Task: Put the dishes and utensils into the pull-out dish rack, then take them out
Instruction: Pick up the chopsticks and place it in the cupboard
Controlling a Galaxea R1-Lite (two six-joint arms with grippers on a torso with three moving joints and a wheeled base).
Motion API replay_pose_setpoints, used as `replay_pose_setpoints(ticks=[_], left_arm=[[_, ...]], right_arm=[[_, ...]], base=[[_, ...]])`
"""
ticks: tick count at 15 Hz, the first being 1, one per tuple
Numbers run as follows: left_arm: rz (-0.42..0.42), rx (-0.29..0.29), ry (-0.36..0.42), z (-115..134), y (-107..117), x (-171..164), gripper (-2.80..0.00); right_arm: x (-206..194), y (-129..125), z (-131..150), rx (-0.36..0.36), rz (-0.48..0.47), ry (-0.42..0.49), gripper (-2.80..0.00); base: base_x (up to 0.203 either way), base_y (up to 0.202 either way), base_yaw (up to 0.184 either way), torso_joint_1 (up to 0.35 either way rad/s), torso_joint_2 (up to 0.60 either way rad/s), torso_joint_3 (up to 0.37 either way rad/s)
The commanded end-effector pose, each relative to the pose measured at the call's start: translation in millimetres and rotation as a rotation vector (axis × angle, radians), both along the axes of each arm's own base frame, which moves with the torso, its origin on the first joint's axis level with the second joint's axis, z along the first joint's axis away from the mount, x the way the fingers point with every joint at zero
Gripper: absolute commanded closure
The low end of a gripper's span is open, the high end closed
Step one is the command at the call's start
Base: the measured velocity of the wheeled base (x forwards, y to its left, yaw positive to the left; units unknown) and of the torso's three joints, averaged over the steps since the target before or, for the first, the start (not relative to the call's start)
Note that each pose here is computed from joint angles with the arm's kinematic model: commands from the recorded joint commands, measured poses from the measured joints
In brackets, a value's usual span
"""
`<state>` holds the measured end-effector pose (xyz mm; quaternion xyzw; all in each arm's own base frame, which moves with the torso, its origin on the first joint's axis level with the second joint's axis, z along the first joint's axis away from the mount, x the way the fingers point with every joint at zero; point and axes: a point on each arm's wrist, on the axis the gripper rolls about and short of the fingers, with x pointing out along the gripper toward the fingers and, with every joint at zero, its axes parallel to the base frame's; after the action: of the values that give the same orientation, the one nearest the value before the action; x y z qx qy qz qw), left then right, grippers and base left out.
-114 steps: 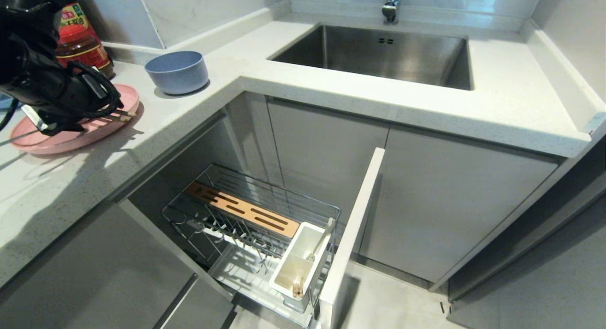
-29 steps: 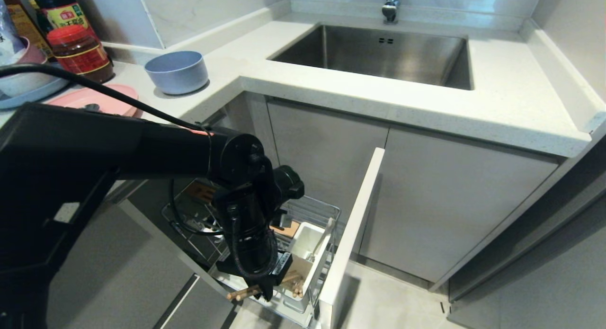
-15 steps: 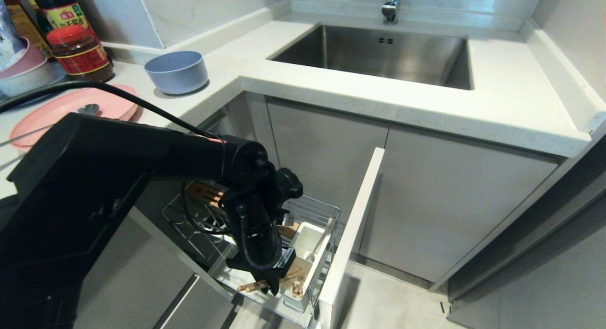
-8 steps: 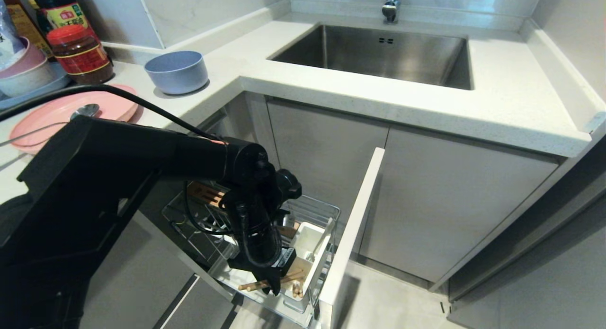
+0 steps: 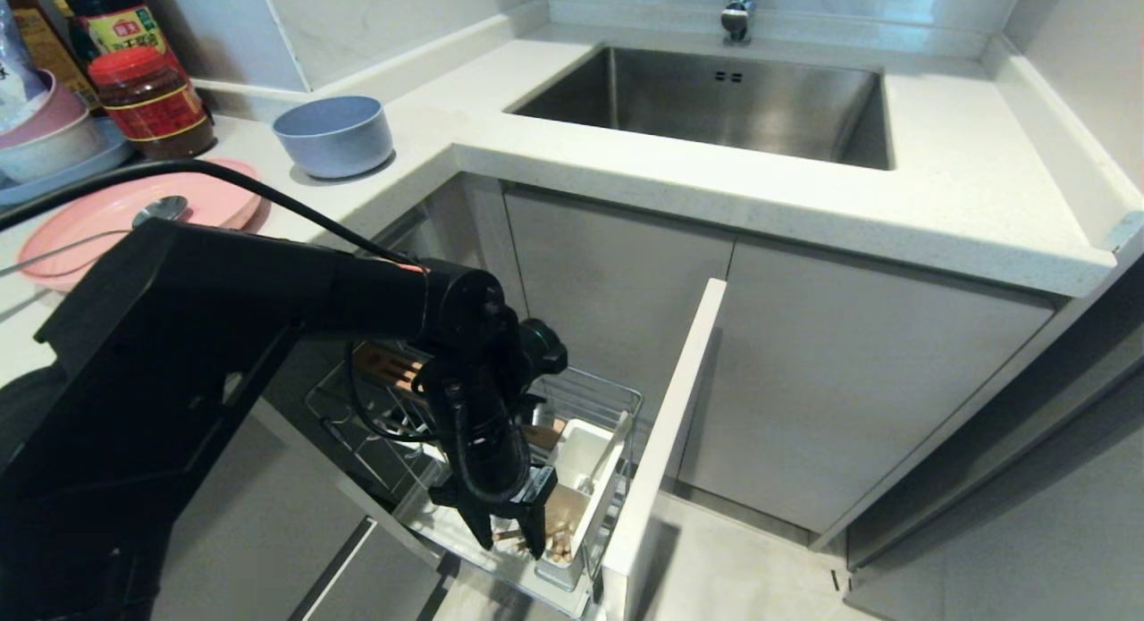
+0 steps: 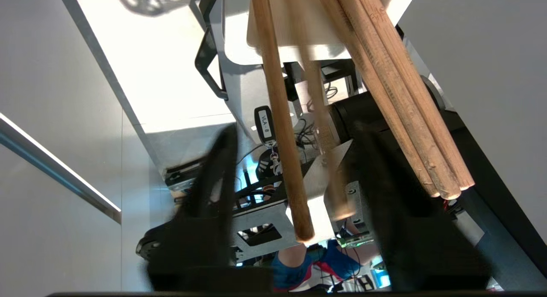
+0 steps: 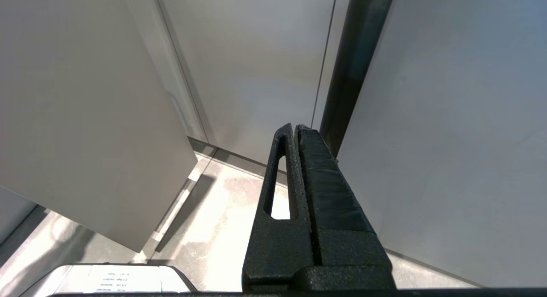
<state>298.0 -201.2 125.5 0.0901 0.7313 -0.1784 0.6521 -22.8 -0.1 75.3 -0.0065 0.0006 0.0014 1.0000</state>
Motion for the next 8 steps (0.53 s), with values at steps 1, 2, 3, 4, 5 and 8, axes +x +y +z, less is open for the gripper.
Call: replay_pose_setpoints(ticks=[1,2,3,4,5,8], left_arm=[[0.002,0.001,0.003,1.2,0.6,-0.9,-2.80],[0.001,-0.001,0.001,2.1,0.6,-1.2,-2.80],[0.002,-0.002,-0.001,3.3,0.9,-1.5,-2.80],[0.003,-0.008,-0.011,7.1,2.0,-2.5,-2.80],[0.003,-0.015,-0.022,12.3,3.2,-4.2,-2.80],[0.007,-0.043,-0.075,35.6,9.4,-13.4,-2.80]], right_arm=[[0.0,0.0,0.0,-0.001,0.000,0.000,0.00],[0.0,0.0,0.0,-0.001,-0.001,0.000,0.00],[0.0,0.0,0.0,-0.001,0.000,0.000,0.00],[0.0,0.0,0.0,-0.001,0.000,0.000,0.00],[0.0,0.0,0.0,-0.001,0.000,0.000,0.00],[0.0,0.0,0.0,-0.001,0.000,0.000,0.00]], base=[[0.000,0.000,0.000,0.000,0.00,0.000],[0.000,0.000,0.000,0.000,0.00,0.000],[0.000,0.000,0.000,0.000,0.00,0.000],[0.000,0.000,0.000,0.000,0.00,0.000],[0.000,0.000,0.000,0.000,0.00,0.000],[0.000,0.000,0.000,0.000,0.00,0.000]])
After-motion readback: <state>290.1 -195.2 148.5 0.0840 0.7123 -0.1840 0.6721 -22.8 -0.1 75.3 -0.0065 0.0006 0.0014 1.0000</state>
